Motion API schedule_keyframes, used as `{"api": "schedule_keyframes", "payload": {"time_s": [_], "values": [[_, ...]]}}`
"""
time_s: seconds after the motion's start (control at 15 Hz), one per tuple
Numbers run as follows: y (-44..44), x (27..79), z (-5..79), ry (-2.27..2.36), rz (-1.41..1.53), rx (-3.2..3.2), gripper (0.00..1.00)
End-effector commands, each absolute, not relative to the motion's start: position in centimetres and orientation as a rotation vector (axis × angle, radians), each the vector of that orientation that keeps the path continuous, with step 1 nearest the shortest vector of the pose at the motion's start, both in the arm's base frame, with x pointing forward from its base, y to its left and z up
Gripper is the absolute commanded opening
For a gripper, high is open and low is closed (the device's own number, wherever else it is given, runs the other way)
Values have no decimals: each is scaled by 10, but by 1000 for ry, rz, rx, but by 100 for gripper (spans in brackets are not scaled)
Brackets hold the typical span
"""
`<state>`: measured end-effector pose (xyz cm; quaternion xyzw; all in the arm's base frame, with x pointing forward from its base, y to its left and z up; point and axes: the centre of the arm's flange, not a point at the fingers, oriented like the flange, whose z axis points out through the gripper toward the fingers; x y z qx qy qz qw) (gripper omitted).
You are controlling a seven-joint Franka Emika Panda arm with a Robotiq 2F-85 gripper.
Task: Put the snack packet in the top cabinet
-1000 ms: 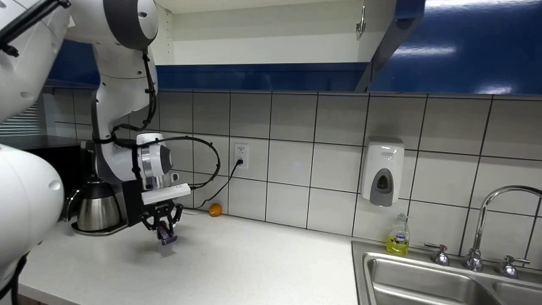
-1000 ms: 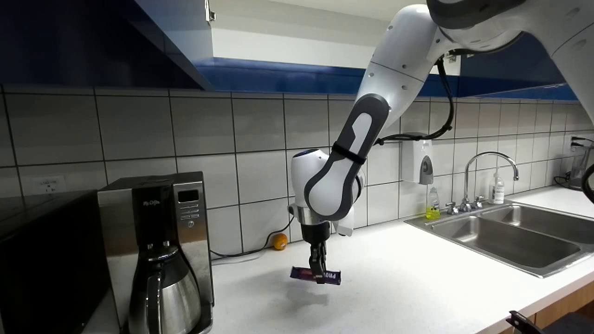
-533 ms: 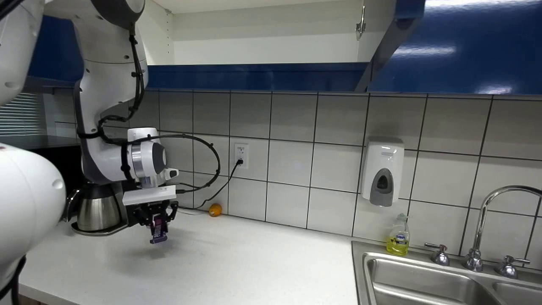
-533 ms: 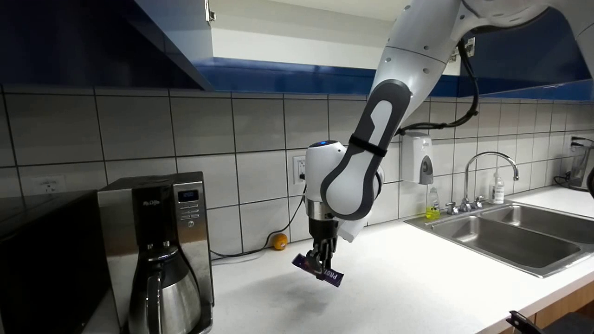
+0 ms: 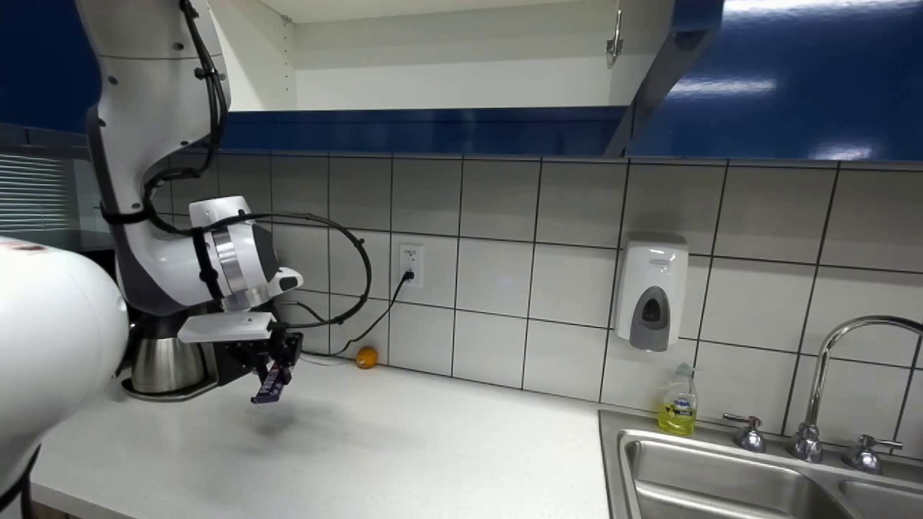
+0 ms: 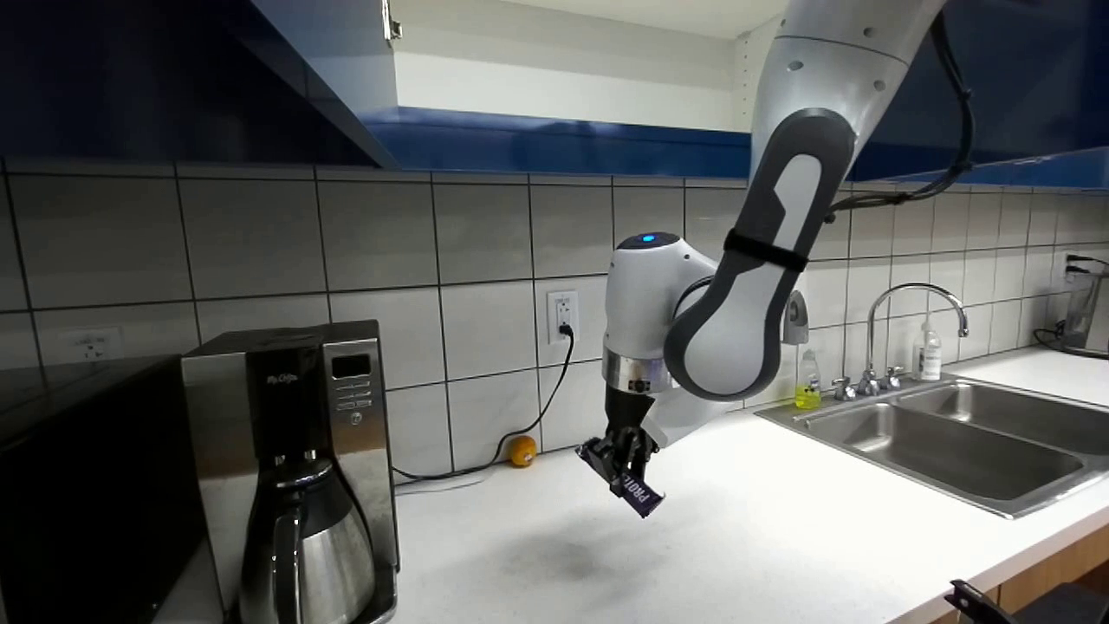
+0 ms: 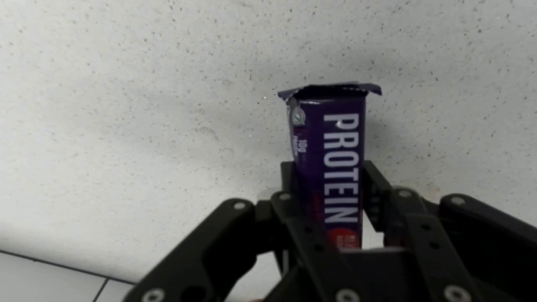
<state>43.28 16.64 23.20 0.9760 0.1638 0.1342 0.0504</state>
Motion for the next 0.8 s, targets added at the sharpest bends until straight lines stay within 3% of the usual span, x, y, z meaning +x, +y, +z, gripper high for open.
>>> {"api": "schedule_keyframes", "payload": {"time_s": [0.0,0.73], "values": [[156,395,256,331,502,2939,15],[137,349,325,142,680,2855,15]]}}
